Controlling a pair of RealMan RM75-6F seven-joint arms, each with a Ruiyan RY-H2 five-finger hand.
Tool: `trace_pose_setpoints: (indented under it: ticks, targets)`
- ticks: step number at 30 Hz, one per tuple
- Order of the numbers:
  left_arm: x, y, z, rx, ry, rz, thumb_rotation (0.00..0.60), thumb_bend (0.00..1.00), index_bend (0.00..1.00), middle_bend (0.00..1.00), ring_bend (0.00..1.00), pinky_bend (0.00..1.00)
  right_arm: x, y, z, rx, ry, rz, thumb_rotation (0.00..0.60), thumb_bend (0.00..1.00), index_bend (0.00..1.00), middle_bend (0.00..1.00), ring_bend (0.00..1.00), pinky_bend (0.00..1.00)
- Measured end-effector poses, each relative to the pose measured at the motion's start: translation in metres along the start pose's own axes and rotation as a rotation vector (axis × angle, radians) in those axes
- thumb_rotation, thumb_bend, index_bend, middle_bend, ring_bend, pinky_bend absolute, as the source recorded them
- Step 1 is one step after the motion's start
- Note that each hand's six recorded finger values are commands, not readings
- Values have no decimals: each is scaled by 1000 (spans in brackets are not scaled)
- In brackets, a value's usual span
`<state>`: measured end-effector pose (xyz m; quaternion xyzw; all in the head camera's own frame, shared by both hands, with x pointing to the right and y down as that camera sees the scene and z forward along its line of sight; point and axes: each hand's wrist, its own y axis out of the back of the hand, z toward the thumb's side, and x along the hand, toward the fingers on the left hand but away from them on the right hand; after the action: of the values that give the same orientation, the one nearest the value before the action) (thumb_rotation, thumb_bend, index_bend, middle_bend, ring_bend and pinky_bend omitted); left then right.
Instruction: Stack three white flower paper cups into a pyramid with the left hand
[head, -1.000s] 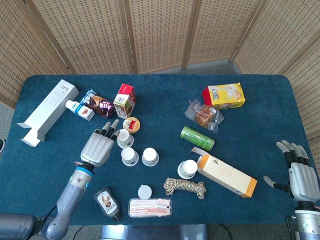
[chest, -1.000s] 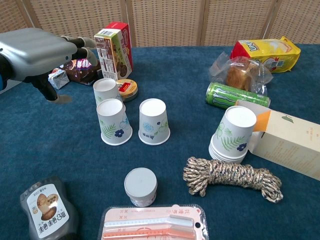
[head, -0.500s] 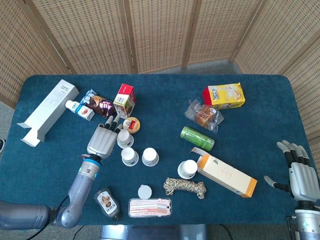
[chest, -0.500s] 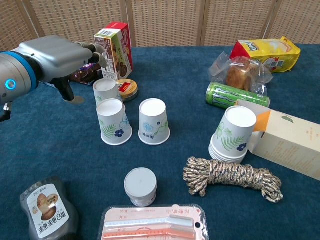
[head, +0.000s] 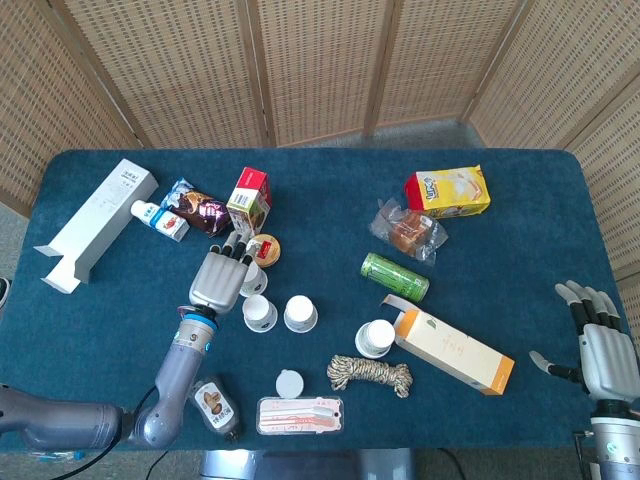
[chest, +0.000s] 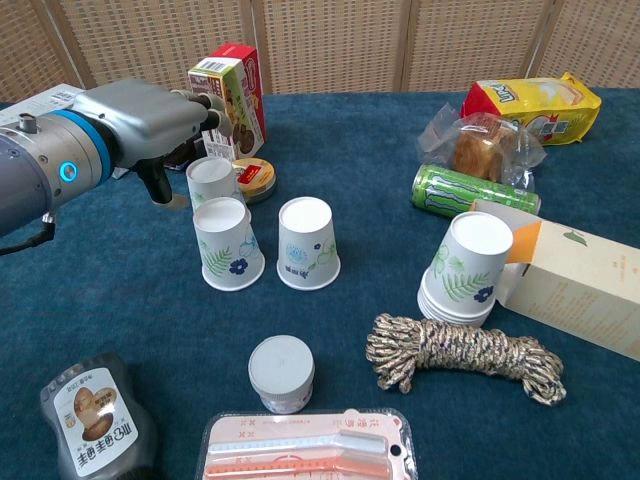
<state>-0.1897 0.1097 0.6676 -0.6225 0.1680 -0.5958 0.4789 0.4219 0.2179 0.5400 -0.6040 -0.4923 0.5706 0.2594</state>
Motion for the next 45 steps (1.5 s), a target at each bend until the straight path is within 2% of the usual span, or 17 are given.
trace_pose_setpoints:
  ticks: [12,16,22,27,30,37,45]
  targets:
    - [14,-1,13,-16,4,-15,600,312,127,0,0,331,-2,1,-3,-4,-10,-2,600,116,123,0,0,0]
    - [17,-1,17,-14,5,-15,600,311,135,12,57,363,-3,1,-4,-8,-12,-3,600,115,122,0,0,0]
    - [21,-4,20,-8,16,-21,600,312,219,146,221,459,-3,1,-4,-10,-12,-3,600,115,123,0,0,0]
    - [24,-5,21,-5,38,-11,600,313,404,348,421,582,-4,2,-4,-13,-14,-4,600,115,123,0,0,0]
    - [24,-5,20,3,48,-5,600,316,466,417,482,622,-4,2,-4,-15,-13,-4,600,116,123,0,0,0]
    - [22,-4,19,6,52,11,600,319,482,434,499,630,-3,2,-4,-18,-10,-3,600,115,123,0,0,0]
    - [14,11,4,-6,50,52,600,319,484,435,499,630,-2,2,-2,-17,-4,0,600,116,124,0,0,0]
